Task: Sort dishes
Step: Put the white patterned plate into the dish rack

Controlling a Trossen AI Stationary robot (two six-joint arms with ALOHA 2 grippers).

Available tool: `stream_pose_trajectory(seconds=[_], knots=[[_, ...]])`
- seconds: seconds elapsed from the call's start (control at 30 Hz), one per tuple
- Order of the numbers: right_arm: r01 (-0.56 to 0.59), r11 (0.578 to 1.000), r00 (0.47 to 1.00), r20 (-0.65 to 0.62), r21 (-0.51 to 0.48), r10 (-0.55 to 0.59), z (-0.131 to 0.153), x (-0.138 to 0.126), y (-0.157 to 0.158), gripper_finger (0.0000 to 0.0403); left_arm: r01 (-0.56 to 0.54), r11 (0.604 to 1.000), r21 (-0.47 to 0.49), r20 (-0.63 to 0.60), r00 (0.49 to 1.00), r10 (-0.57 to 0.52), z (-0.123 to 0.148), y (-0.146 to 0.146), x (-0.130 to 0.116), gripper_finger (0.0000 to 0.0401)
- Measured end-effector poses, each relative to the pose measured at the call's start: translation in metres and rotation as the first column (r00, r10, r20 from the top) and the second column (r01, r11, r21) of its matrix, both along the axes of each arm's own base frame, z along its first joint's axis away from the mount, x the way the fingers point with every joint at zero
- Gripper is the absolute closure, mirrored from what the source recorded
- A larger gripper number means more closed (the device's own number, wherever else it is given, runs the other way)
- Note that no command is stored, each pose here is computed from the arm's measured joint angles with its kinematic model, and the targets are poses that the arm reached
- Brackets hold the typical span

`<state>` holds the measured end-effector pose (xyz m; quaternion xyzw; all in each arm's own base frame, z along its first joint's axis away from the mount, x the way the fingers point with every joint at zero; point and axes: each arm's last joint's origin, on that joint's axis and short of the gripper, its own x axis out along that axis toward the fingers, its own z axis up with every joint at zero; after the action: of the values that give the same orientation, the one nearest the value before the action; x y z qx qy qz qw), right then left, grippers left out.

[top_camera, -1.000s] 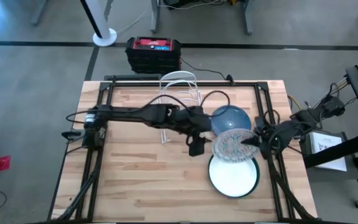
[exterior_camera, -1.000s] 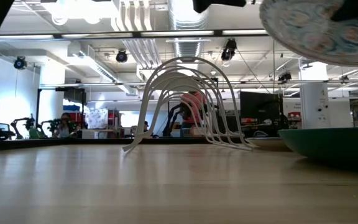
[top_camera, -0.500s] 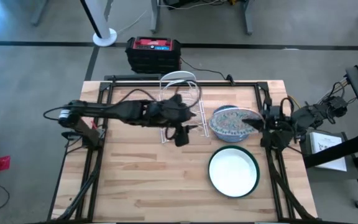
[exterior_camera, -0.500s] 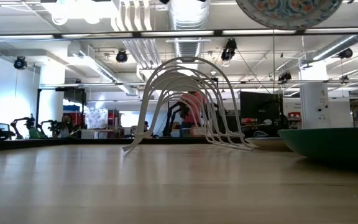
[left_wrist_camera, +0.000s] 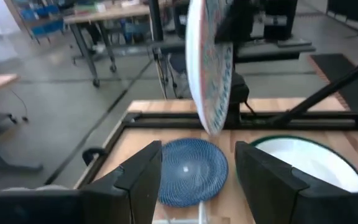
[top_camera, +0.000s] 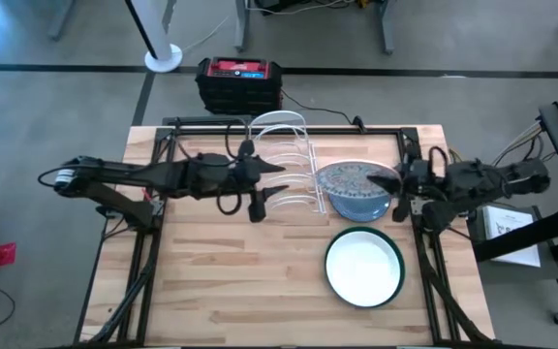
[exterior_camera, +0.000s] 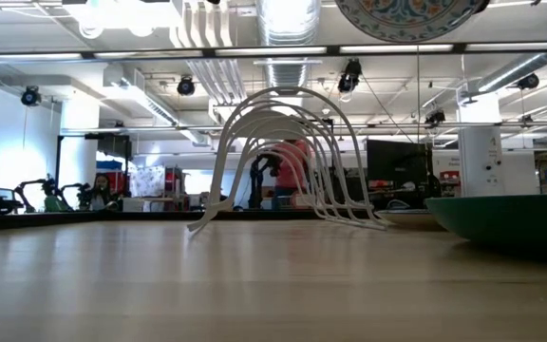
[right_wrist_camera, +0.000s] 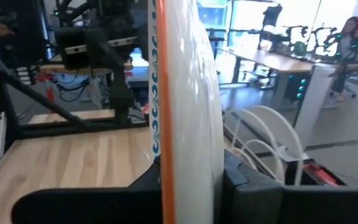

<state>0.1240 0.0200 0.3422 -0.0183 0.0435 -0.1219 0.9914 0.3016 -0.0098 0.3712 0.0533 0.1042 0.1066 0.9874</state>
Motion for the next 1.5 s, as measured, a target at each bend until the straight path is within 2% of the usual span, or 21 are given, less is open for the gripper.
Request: stream_pose_trajectory(seconds=[0.1, 0.23, 0.37, 0.57, 0.73, 0.87, 1.0, 1.07, 1.3, 1.5], knots=[[0.006, 1.0, 1.0, -0.029, -0.026, -0.007, -0.004, 0.021, -0.001, 0.0375, -0.012, 1.0, 0.023, -0.004, 1.0, 0.012, -0.008, 0.002, -0.005, 0.0209], [0.015, 0.997, 0.998, -0.055, -0.074, -0.019, -0.009, 0.047, -0.011, 0.0375, -0.102, 0.994, 0.047, -0.011, 0.995, 0.103, -0.017, 0.006, -0.012, 0.0209], [-0.085, 0.996, 0.995, -0.049, -0.032, 0.084, -0.008, 0.063, -0.029, 0.0375, -0.136, 0.989, 0.063, -0.028, 0.99, 0.137, -0.021, 0.01, -0.017, 0.0209], [-0.097, 0.993, 0.995, -0.007, -0.065, 0.097, -0.005, 0.071, -0.062, 0.0375, -0.148, 0.985, 0.09, 0.001, 0.989, 0.148, -0.012, 0.015, -0.027, 0.0209], [-0.15, 0.987, 0.989, 0.003, -0.065, 0.151, -0.006, 0.074, -0.092, 0.0375, -0.168, 0.976, 0.141, 0.004, 0.986, 0.169, -0.008, 0.023, -0.031, 0.0209], [-0.19, 0.975, 0.982, -0.024, -0.119, 0.188, -0.013, 0.08, -0.112, 0.0375, -0.187, 0.967, 0.173, -0.024, 0.981, 0.193, -0.011, 0.035, -0.032, 0.0209], [-0.213, 0.969, 0.977, -0.026, -0.125, 0.212, -0.014, 0.092, -0.132, 0.0375, -0.154, 0.971, 0.182, -0.049, 0.985, 0.166, -0.017, 0.05, -0.032, 0.0209], [-0.235, 0.965, 0.972, -0.031, -0.118, 0.233, -0.015, 0.099, -0.141, 0.0375, -0.173, 0.968, 0.18, -0.058, 0.981, 0.186, -0.02, 0.06, -0.033, 0.0209], [-0.278, 0.94, 0.961, -0.05, -0.197, 0.273, -0.005, 0.122, -0.167, 0.0375, -0.191, 0.946, 0.262, -0.086, 0.972, 0.22, -0.021, 0.078, -0.036, 0.0209], [-0.363, 0.912, 0.931, -0.025, -0.191, 0.365, 0.005, 0.122, -0.197, 0.0375, -0.228, 0.941, 0.251, -0.037, 0.969, 0.245, -0.01, 0.081, -0.048, 0.0209]])
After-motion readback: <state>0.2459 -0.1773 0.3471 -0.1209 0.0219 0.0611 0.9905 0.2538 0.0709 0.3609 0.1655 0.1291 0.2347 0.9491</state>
